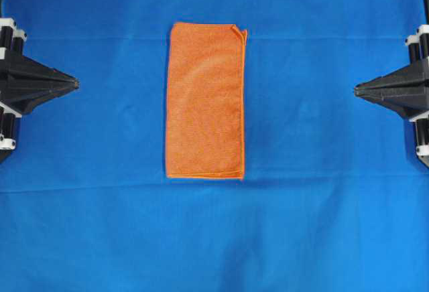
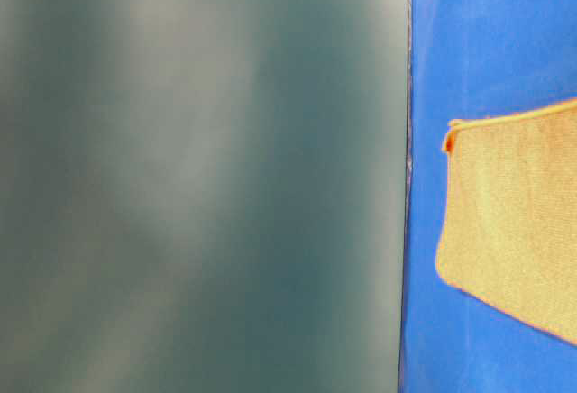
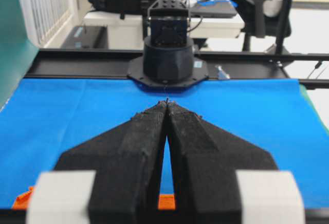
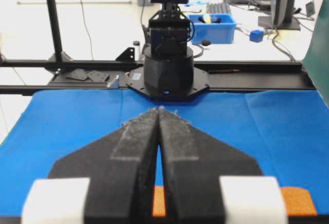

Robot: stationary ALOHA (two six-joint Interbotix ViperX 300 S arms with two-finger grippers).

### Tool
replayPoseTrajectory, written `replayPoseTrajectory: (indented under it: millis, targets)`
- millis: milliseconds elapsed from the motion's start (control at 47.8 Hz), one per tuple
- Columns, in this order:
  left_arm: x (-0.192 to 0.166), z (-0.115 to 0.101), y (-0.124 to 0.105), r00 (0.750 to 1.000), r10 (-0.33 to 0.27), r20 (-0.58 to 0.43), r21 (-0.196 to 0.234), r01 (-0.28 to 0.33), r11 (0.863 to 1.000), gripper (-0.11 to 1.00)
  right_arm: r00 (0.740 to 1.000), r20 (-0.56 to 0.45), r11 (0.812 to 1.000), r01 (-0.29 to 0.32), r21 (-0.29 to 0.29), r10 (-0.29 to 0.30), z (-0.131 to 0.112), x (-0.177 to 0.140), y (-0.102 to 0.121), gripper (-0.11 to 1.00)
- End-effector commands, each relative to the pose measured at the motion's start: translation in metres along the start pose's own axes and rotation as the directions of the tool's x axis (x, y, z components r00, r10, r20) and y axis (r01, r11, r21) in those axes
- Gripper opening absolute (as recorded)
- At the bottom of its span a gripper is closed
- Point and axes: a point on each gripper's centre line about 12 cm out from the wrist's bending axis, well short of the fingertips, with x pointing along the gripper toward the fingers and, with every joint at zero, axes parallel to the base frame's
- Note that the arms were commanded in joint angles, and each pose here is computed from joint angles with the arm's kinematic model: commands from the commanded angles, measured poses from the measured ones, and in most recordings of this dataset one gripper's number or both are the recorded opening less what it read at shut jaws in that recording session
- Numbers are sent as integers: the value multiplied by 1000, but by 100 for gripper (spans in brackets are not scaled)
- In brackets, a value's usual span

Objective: Fold a vertical towel.
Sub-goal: 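Move both grippers toward the top corners of the orange towel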

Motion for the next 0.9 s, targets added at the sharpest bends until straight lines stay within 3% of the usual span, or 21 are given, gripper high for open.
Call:
replayPoseTrajectory:
  millis: [0,168,356,545,691,733,817,880]
  targets:
    - [3,8,0,1000,5,18,-30,-4,1000,0,1000,15,1000,7,16,-7,7,4,-1,0]
    - [5,8,2,1000,15,1,-21,-14,1000,0,999,-38,999,32,28,-31,12,24,-6,0]
    - [15,-8,26,991,121,-59,-22,-122,992,0,979,-145,988,148,39,-141,0,53,-35,0]
    - [29,-30,51,965,221,-141,-30,-228,973,0,934,-277,969,245,32,-227,-32,86,-67,0]
    - [42,-50,71,933,282,-223,-44,-298,953,1,879,-394,954,300,16,-269,-57,112,-93,1]
    - [46,-58,78,921,299,-250,-43,-320,947,4,861,-424,949,315,13,-279,-63,118,-100,1]
    - [54,-72,89,900,323,-291,-39,-349,936,22,819,-489,938,346,2,-301,-80,129,-118,3]
    - [60,-84,98,884,339,-321,-35,-369,929,39,794,-524,933,359,-6,-309,-93,136,-127,19]
